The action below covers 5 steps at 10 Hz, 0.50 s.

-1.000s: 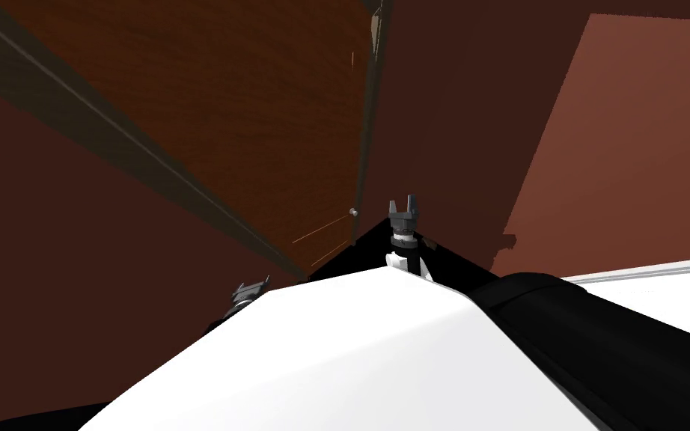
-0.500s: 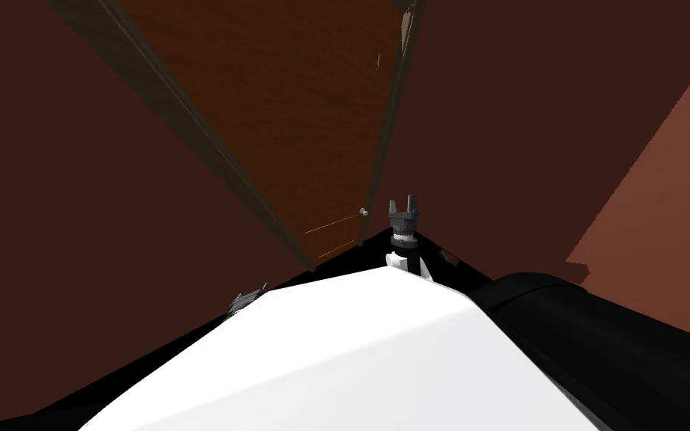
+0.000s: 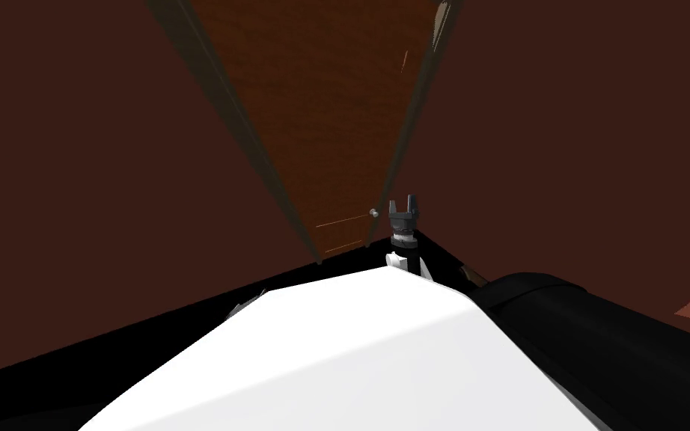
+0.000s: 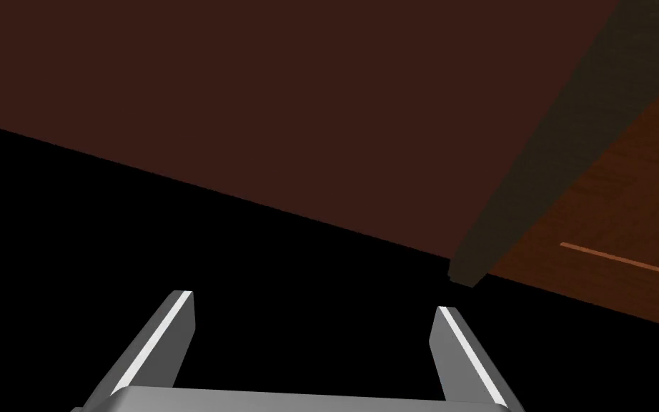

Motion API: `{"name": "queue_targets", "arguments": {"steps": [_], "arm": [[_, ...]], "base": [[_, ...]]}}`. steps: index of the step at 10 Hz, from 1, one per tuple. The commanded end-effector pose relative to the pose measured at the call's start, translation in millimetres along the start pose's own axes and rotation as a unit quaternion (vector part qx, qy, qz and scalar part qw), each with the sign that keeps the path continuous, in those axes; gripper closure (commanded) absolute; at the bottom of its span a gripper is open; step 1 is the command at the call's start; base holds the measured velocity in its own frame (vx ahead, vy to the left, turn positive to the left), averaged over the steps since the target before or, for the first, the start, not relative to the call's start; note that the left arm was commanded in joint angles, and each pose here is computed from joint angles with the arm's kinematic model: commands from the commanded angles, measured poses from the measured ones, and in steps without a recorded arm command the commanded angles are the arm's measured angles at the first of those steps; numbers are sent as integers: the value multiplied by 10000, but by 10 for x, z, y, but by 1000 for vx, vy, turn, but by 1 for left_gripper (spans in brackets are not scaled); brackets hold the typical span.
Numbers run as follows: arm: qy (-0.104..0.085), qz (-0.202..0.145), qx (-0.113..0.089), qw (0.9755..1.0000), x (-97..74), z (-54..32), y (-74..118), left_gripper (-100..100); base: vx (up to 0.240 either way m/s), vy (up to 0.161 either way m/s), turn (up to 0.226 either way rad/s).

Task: Push the door open

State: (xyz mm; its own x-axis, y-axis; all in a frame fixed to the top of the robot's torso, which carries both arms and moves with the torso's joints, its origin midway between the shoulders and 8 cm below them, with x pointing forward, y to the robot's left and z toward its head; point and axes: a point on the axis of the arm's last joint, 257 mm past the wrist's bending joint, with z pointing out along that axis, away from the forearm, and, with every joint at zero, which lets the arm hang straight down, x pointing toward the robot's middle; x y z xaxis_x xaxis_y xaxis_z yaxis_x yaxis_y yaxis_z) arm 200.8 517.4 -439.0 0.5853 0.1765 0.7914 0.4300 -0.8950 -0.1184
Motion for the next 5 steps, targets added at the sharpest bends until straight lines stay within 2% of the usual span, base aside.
{"name": "queue_targets", "arguments": {"steps": [1,3,5], "arm": [[-122,-204,-9,9997,-98,1,-37,-100],[-315,-559,-10,9979,-255,-24,-95,-100],[-500,-926,-7,9944,-407,-54,-146,-100]], "base": [[-53,-7,267],[-61,-9,348],[-82,-13,342]]}}
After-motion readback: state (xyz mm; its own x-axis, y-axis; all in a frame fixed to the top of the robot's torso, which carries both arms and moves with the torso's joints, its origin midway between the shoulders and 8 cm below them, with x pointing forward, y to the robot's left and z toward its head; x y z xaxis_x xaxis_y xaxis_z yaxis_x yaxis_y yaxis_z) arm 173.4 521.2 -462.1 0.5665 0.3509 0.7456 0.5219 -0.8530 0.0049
